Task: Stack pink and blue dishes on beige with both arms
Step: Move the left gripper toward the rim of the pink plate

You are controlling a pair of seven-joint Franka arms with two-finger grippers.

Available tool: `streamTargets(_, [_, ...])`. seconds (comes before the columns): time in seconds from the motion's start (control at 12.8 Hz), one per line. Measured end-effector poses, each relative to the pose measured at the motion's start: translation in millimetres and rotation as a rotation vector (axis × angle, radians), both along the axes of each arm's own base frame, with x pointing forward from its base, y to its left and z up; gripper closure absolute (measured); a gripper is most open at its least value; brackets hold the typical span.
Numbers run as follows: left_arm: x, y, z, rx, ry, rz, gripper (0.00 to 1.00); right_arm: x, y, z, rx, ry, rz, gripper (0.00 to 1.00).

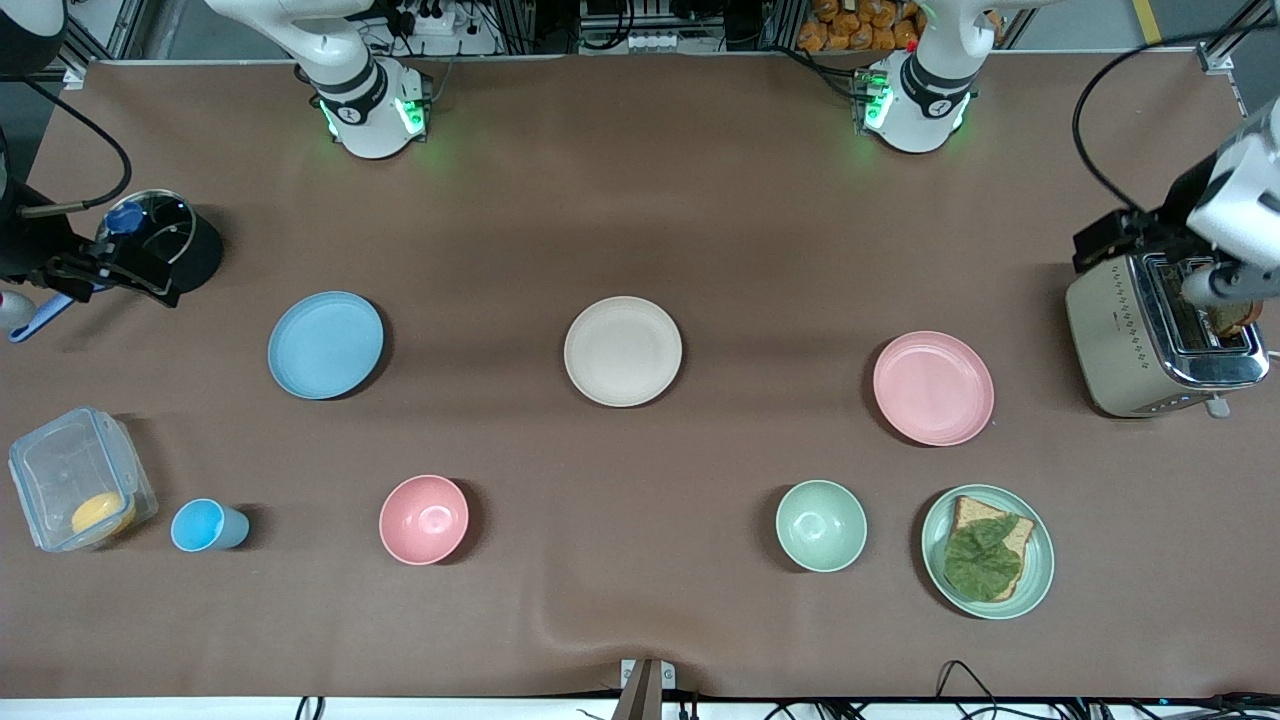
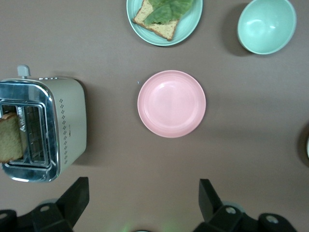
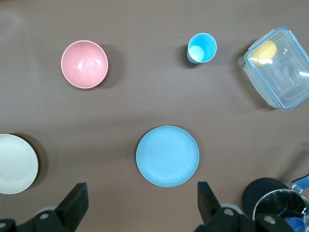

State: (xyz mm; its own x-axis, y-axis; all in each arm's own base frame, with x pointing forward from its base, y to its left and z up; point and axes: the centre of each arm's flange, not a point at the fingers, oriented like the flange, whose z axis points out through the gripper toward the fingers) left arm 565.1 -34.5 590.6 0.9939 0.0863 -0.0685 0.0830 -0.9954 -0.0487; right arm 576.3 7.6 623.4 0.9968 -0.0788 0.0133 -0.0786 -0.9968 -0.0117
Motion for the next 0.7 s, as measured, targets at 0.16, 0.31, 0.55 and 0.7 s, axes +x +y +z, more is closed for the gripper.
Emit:
streamTargets(0.16, [10.7, 11.6, -53.1, -0.003, -0.006, 0.016, 0.0, 0.0, -0.7, -0.2, 0.0, 0.0, -0.001, 0.0])
streamTargets(0.31, [12.8, 19.2, -106.2, -0.005, -0.005, 0.026, 0.0, 0.0, -0.9, -0.7, 0.0, 0.002, -0.002, 0.0])
streamTargets(0.55, [6.2, 21.6, -163.0, -0.009, -0.002, 0.026, 0.0, 0.0, -2.3, -1.4, 0.0, 0.003, -0.005, 0.0])
streamTargets(0.7, [4.5, 31.9, -198.0, -0.013, 0.0, 0.042, 0.0, 0.7, -6.4, -4.4, -0.001, 0.008, -0.012, 0.0])
